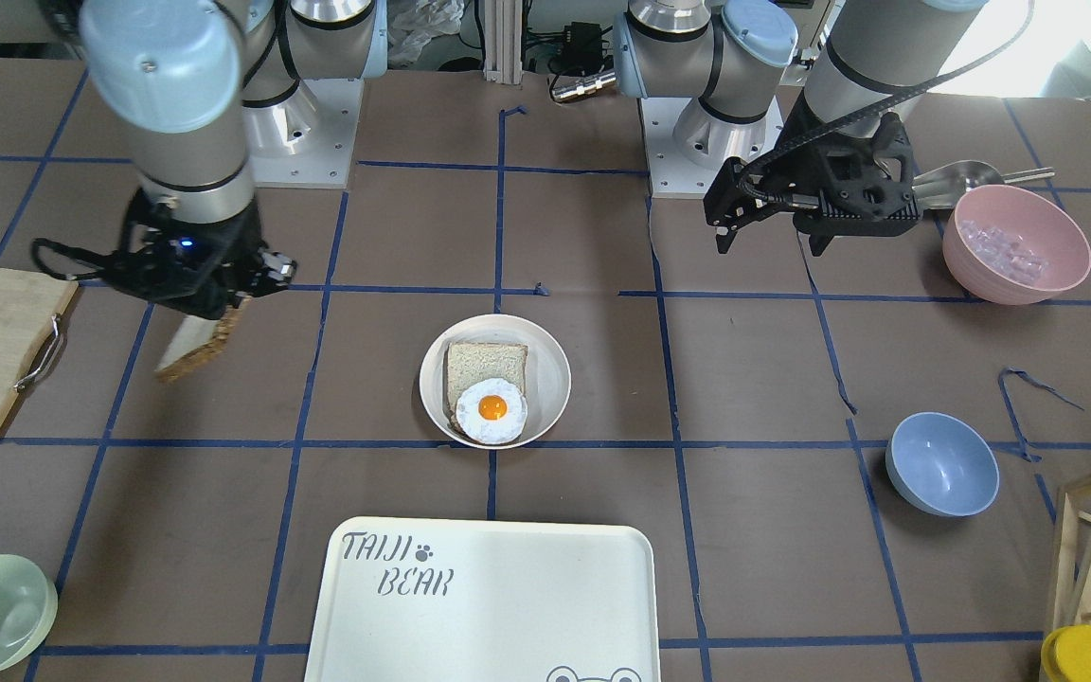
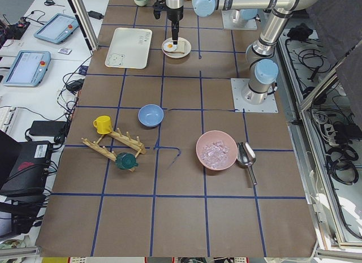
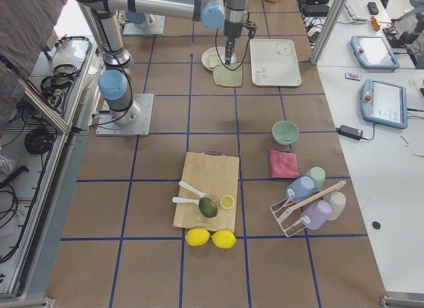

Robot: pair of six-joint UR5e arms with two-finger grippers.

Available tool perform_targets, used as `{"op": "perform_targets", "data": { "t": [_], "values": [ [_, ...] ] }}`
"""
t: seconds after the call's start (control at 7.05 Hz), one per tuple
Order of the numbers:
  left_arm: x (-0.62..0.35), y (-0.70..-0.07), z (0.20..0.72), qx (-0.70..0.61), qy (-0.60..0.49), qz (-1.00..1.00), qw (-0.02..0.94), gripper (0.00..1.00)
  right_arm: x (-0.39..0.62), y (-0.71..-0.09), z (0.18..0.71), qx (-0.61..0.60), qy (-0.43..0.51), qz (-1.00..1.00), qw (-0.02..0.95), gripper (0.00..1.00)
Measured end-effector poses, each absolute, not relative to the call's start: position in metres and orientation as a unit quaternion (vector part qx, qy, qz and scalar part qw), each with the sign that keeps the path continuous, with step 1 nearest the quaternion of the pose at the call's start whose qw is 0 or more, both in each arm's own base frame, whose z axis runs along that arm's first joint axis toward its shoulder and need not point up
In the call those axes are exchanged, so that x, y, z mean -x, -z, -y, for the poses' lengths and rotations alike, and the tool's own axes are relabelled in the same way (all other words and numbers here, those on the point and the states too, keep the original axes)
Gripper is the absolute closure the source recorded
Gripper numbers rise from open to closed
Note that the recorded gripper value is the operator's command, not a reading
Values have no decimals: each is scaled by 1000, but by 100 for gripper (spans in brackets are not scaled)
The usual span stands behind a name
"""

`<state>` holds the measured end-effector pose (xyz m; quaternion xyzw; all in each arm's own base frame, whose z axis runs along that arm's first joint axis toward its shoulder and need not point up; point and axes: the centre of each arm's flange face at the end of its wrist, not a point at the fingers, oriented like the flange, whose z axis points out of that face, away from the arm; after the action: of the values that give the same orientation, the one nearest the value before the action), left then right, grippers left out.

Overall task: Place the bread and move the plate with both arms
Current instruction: 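Lift the bread slice and carry it over the egg toast plate, then lower the bread slice onto the egg and open the right gripper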

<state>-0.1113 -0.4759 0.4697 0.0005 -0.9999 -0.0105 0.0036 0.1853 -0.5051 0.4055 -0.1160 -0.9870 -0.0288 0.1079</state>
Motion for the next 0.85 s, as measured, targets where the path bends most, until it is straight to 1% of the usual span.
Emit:
{"op": "perform_targets", "data": {
  "t": [0.14, 0.43, 0.85],
  "values": [
    [111, -469, 476, -1, 11, 1000, 4, 0, -243, -389, 496, 126, 35, 988, 87, 100],
    [112, -468, 478, -2, 10, 1000, 8, 0, -327, -356, 477, 101, 28, 992, 73, 100],
    [111, -466, 479, -1, 10, 1000, 6, 0, -367, -309, 492, 89, 3, 995, 49, 100]
  ]
}}
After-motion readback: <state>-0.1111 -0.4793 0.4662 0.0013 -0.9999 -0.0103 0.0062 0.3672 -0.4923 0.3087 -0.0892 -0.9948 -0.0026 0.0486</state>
